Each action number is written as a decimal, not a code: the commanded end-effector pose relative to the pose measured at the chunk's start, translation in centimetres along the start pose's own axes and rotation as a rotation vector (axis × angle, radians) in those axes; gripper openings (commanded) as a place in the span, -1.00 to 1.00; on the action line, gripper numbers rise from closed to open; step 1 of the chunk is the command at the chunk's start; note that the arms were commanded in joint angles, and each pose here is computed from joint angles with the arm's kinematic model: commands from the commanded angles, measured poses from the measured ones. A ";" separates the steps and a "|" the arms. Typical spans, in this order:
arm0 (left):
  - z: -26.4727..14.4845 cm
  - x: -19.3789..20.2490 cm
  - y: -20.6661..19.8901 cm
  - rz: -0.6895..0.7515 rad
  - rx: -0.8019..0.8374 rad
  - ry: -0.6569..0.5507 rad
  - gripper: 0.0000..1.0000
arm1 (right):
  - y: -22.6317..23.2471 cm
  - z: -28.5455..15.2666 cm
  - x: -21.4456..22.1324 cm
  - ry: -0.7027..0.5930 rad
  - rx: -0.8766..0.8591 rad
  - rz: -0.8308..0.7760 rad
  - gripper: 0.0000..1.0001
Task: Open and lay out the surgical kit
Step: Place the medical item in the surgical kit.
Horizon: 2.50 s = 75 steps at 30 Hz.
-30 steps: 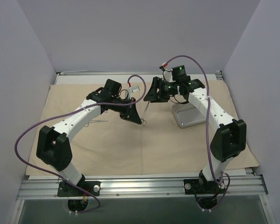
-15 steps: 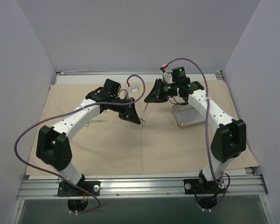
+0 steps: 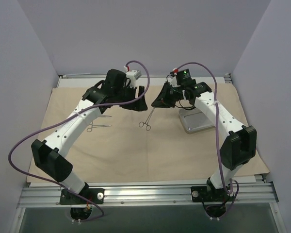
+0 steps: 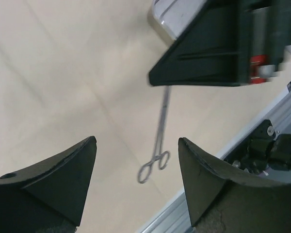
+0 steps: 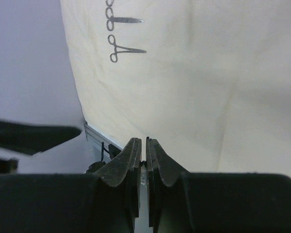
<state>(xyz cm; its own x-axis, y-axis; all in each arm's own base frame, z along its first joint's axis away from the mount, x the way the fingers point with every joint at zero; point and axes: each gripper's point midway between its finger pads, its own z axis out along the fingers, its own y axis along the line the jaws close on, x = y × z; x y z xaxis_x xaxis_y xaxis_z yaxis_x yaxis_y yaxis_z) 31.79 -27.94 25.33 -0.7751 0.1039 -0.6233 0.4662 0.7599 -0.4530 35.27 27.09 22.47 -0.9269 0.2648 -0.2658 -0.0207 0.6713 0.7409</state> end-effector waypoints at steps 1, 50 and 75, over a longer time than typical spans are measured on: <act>-2.0 -3.6 -3.2 0.205 -0.136 -0.143 0.53 | 0.4 -2.8 -0.3 -0.056 0.111 0.113 -1.00; -1.9 10.0 5.4 0.761 -0.141 0.343 -0.95 | -12.6 -8.2 -1.6 -0.131 0.390 0.212 -0.19; -0.4 17.4 23.8 0.910 -0.052 0.708 -0.95 | -13.4 -9.9 2.4 -0.136 0.382 0.087 -0.21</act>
<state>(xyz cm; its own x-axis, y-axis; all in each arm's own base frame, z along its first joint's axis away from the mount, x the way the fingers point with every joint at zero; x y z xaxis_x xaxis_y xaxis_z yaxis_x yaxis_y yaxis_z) 27.82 -6.79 4.22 -0.2921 0.9499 -0.1109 0.9549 0.2962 0.0214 29.42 12.10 15.69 -0.8691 0.4349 -0.2357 0.2766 0.8223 0.4974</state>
